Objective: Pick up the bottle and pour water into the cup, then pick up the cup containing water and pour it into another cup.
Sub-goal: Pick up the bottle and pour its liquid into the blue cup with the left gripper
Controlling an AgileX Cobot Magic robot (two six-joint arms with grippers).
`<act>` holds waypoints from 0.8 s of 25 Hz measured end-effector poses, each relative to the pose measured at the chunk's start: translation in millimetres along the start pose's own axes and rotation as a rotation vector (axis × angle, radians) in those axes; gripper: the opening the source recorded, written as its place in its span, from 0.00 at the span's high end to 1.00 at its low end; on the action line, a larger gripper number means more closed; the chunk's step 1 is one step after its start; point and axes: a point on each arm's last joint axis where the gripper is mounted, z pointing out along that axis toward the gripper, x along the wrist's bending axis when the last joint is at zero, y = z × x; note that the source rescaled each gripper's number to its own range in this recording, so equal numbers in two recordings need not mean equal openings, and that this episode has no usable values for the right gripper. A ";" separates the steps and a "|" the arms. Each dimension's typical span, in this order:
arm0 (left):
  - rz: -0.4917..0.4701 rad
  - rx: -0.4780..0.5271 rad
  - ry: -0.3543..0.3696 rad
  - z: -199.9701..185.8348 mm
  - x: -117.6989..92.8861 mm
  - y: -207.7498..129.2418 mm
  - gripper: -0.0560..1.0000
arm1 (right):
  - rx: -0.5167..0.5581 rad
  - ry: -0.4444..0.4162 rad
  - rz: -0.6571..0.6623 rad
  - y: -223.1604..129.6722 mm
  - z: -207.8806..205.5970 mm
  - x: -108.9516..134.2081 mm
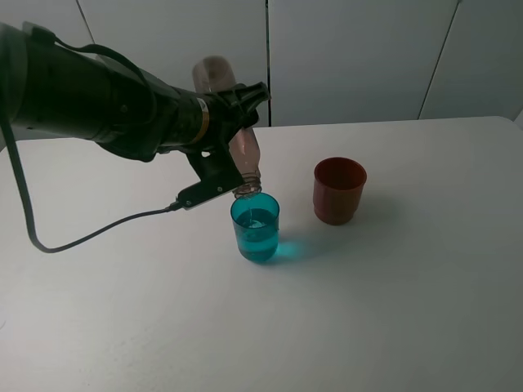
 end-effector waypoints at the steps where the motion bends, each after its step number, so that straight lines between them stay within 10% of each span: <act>1: 0.000 0.000 0.000 0.0 0.0 0.0 0.95 | 0.000 0.000 0.000 0.0 0.0 0.0; 20: -0.004 0.011 0.015 -5.6 3.4 -4.5 0.95 | 0.000 0.000 0.000 0.0 0.0 0.0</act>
